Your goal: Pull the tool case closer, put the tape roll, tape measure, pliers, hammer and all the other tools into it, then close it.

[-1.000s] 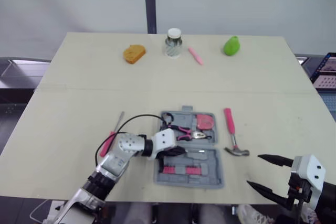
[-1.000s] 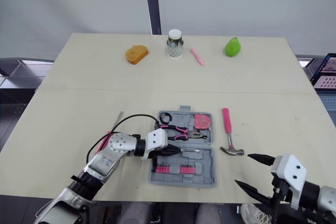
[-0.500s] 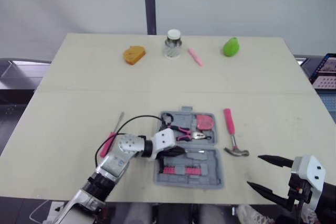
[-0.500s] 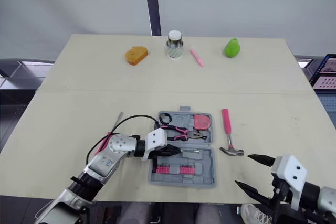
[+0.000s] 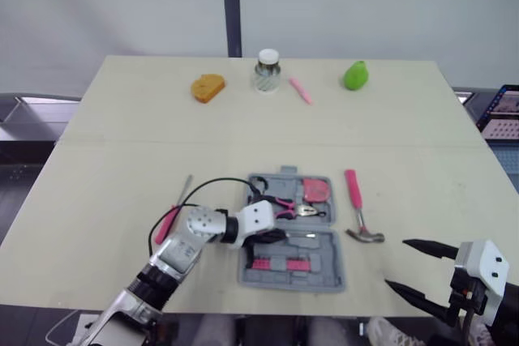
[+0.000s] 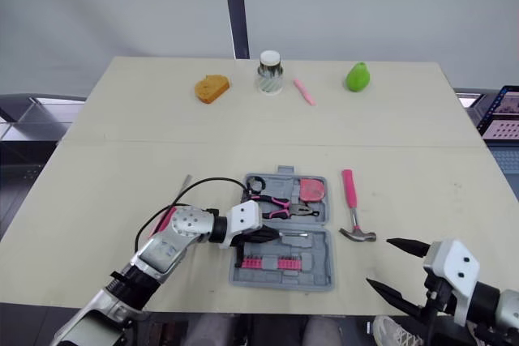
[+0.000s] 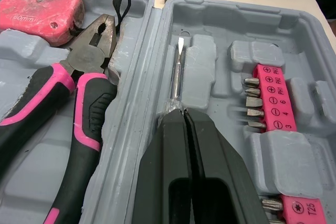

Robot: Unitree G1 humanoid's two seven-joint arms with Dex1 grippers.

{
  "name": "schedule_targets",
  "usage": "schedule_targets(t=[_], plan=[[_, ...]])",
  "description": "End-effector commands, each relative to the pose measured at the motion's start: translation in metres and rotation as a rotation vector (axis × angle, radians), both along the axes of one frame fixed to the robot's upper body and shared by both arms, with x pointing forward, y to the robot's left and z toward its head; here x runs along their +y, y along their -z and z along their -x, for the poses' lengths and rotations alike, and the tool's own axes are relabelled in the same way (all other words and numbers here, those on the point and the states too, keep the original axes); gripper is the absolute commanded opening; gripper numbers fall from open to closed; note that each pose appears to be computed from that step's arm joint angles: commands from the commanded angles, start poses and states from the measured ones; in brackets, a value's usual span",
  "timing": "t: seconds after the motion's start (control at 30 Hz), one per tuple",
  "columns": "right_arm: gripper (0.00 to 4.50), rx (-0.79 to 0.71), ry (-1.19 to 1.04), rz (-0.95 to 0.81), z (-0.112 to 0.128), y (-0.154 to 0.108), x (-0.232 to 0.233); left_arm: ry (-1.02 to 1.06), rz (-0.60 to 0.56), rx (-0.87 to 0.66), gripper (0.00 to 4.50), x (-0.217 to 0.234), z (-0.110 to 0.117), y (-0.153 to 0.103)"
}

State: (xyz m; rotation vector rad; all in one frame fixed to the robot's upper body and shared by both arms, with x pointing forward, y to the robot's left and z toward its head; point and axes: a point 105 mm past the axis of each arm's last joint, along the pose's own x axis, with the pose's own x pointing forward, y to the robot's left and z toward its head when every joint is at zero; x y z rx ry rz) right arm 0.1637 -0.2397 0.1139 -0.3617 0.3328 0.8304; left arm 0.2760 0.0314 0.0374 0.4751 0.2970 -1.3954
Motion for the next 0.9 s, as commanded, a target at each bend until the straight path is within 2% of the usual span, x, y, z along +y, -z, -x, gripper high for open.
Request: schedule_targets(t=[0.03, 0.63, 0.7, 0.9], plan=[[4.50, -0.038, 0.003, -0.004, -0.001, -0.009, 0.001, -0.051, -0.157, 0.114, 0.10, 0.020, 0.009, 0.042], [4.50, -0.037, 0.005, -0.001, -0.003, -0.009, 0.001, -0.046, -0.213, 0.145, 0.10, 0.019, 0.009, 0.054], [4.50, -0.036, 0.004, -0.002, -0.003, -0.009, 0.001, -0.052, -0.178, 0.144, 0.10, 0.016, 0.009, 0.049], [4.50, -0.040, -0.001, -0.002, -0.006, -0.008, 0.001, -0.082, 0.022, 0.113, 0.10, 0.011, 0.002, 0.009]])
